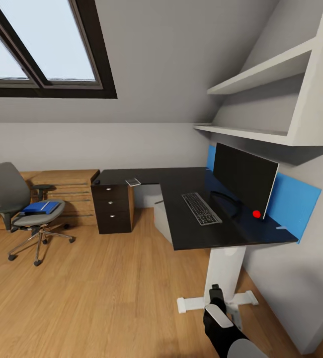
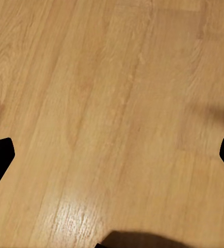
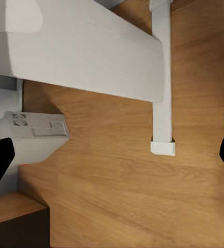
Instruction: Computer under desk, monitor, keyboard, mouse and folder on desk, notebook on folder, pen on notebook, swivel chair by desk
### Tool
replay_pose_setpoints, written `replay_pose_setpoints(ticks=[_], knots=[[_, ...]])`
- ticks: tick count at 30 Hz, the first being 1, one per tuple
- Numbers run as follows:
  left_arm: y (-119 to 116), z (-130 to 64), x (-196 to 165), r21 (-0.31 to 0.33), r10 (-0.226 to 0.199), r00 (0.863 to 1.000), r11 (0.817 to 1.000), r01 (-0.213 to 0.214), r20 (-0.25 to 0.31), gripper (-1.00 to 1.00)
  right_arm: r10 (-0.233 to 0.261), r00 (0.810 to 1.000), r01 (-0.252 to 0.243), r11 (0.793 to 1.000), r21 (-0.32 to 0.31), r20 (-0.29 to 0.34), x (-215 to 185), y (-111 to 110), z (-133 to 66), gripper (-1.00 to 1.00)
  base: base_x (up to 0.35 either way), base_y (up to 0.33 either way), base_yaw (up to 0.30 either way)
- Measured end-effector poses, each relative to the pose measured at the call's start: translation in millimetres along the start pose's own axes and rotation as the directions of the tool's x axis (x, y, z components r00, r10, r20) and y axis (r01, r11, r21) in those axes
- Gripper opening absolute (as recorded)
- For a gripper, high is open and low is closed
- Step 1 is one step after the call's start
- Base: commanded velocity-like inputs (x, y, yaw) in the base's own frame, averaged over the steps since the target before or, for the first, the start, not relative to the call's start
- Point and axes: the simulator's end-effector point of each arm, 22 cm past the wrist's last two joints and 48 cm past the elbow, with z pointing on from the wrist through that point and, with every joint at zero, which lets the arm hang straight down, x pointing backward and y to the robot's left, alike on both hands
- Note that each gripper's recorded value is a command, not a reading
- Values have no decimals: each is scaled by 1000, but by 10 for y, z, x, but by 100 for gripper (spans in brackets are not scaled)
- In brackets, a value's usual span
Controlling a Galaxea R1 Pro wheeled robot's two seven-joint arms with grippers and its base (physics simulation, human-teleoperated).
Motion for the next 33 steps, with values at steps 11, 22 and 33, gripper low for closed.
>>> replay_pose_setpoints(ticks=[11,22,33], knots=[[1,0,0,0,0,1000,1000,0,0,100,-94,996,94,995,-36,12,-7,35,-1,100,0,0,0],[-9,-3,2,1,0,1000,1000,0,-1,100,-127,992,127,990,-53,17,-9,70,-3,100,0,0,0],[-7,-2,0,1,0,1000,1000,0,0,100,-131,991,132,990,-54,16,-5,66,-3,100,0,0,0]])
